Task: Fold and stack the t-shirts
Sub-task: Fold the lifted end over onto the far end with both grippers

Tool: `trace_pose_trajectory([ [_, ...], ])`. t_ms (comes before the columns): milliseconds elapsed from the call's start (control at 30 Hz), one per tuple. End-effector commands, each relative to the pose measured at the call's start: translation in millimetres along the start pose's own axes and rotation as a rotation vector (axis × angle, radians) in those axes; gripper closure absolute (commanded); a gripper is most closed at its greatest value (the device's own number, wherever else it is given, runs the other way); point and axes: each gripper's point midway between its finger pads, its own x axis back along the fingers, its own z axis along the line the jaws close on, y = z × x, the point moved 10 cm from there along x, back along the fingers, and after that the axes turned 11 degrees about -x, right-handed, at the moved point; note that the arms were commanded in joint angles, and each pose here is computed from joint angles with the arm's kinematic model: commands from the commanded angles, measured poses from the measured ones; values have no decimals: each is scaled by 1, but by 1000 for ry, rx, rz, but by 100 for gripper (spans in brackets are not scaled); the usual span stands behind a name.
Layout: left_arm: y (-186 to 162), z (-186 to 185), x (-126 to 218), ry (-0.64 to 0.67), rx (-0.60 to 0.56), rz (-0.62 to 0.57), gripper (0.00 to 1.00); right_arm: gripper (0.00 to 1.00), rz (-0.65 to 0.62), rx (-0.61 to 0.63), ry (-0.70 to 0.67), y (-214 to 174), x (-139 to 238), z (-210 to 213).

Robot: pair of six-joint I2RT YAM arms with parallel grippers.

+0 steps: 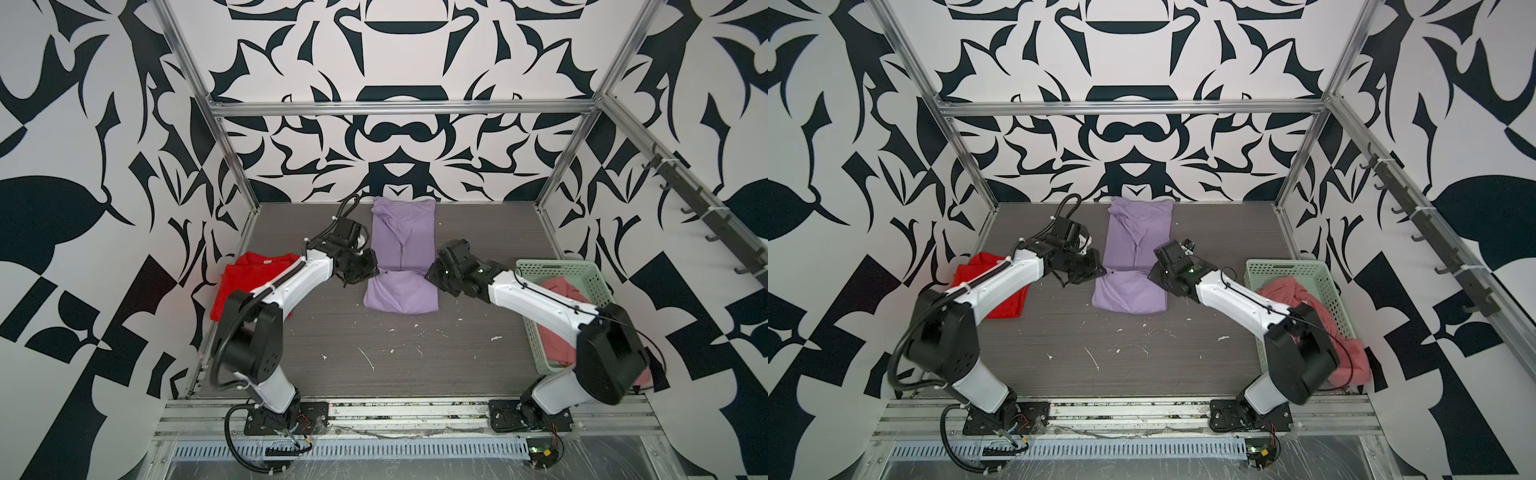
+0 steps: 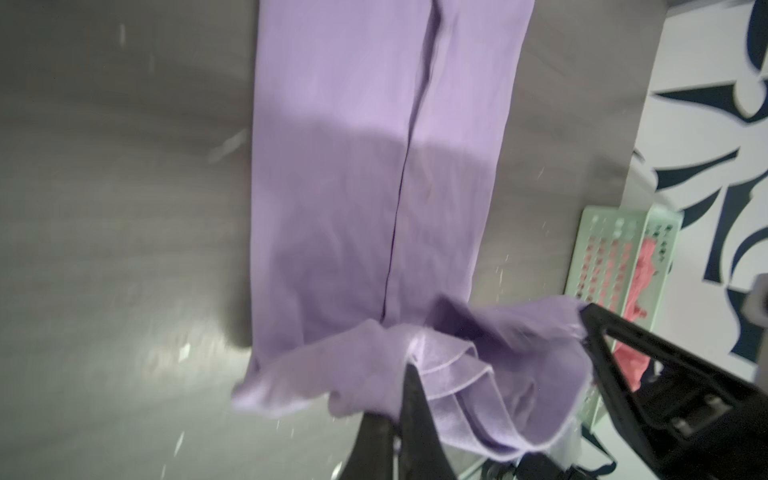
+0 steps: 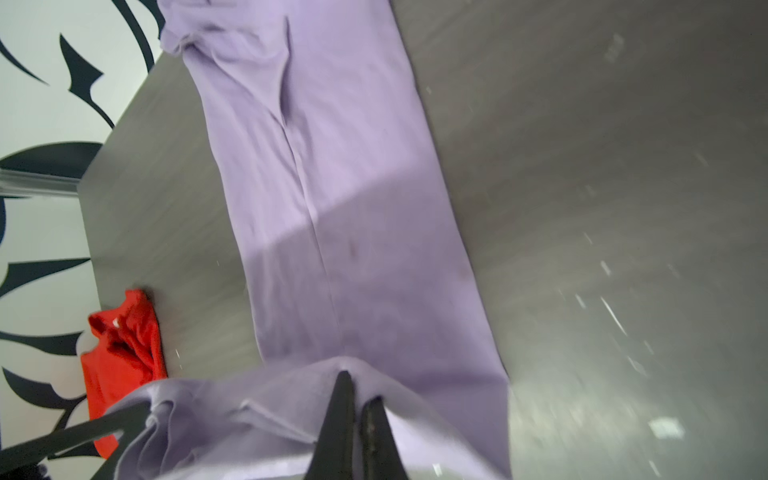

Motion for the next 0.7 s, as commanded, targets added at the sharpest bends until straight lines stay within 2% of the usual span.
trace_pose_trajectory([
  [0,21,7,-15,-27,-35,61,100,100,46,63,56,23,-13,21],
  [300,66,39,-49,-77,56,62,100,100,104,36,18,65,-65,31],
  [667,93,47,-67,-100,67,37,100,100,101,-17,-9,93,-88,24],
])
